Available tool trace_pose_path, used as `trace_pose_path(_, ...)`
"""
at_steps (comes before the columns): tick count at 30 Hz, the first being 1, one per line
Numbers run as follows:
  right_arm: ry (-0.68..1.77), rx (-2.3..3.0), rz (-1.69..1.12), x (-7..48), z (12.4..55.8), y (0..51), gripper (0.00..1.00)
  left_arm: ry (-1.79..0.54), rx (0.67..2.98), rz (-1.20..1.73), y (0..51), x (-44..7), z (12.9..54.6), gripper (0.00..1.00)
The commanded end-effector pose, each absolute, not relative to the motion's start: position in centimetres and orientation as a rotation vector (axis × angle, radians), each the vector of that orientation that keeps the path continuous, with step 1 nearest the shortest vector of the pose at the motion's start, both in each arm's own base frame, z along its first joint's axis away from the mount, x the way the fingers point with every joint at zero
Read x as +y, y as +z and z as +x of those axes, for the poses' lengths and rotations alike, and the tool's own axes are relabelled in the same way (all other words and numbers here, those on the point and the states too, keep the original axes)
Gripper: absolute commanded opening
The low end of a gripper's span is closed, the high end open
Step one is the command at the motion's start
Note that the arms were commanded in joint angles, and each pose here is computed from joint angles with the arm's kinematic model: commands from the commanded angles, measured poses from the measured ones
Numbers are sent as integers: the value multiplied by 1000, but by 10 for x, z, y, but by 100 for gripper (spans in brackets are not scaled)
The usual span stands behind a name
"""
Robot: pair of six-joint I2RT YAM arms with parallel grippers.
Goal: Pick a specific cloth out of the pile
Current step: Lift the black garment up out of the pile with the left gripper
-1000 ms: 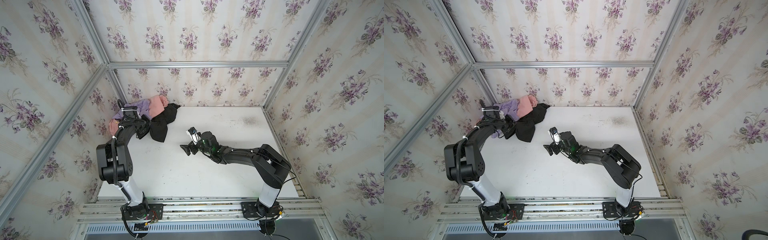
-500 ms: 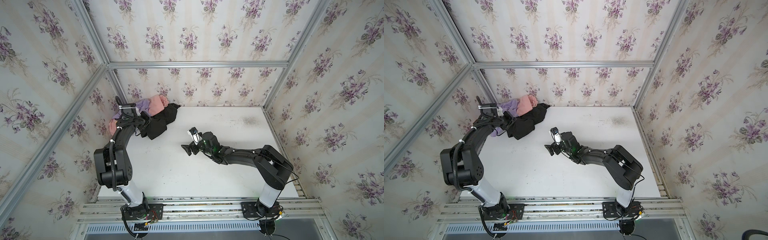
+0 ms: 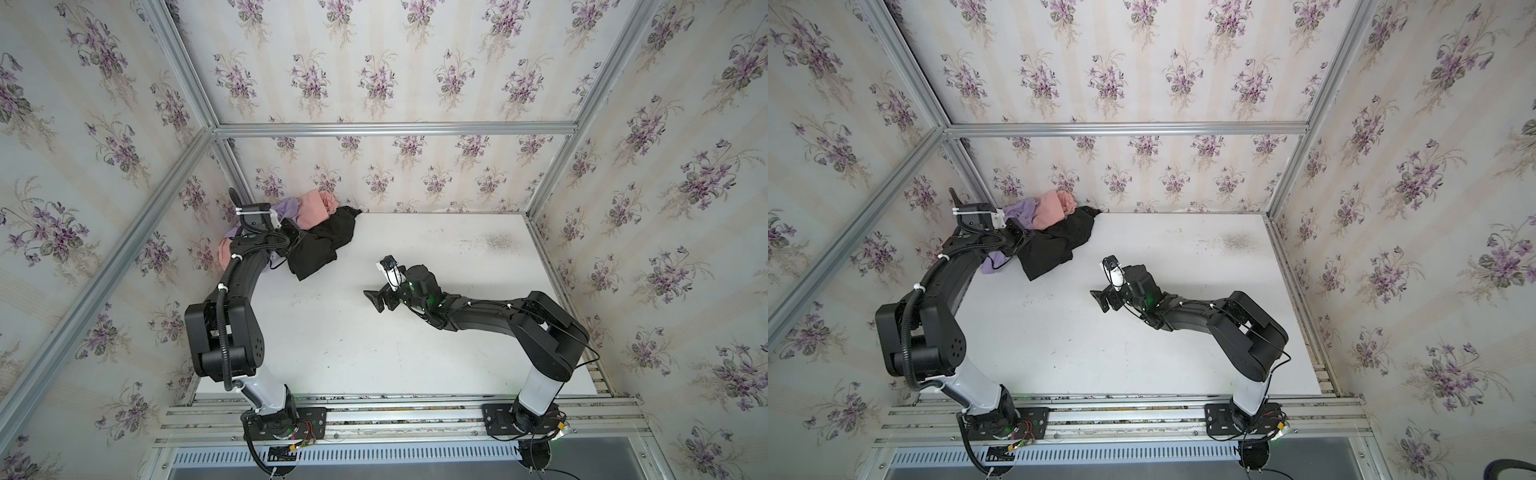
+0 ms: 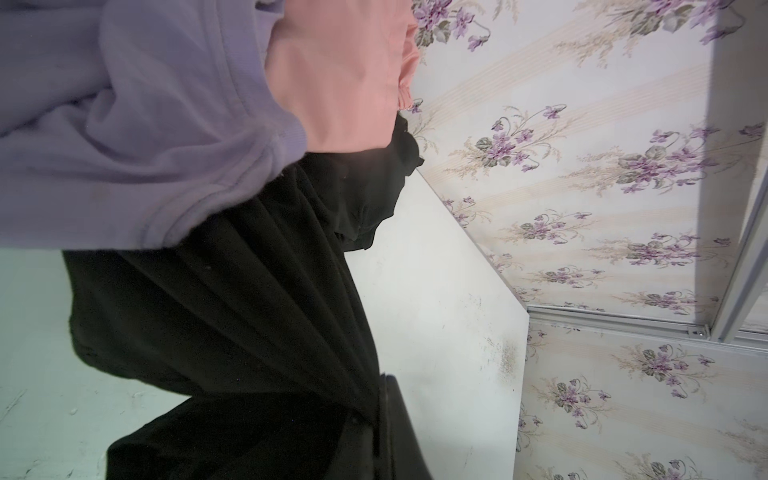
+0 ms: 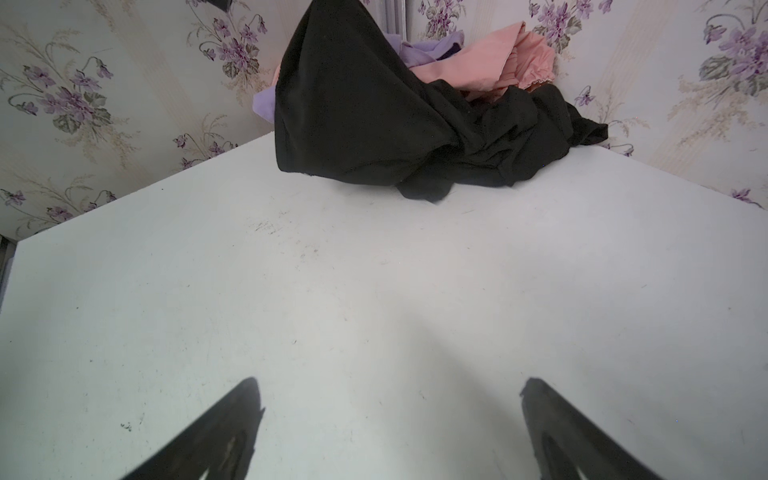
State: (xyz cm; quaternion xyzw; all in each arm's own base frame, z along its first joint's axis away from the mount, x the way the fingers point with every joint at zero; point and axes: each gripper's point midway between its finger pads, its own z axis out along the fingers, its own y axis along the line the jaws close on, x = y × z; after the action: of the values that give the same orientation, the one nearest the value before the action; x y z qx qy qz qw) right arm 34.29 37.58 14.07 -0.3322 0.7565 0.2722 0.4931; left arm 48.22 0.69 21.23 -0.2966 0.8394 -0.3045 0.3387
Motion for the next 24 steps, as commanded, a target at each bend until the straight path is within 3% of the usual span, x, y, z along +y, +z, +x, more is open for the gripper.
trace_pose_path(1,660,1794,-798,377,344,152,100,-856,2135,-717,238,-1,485,0)
trace_pose_path(24,659,1784,-790,376,343,158,100,-940,2068,-595,291,-32,479,0)
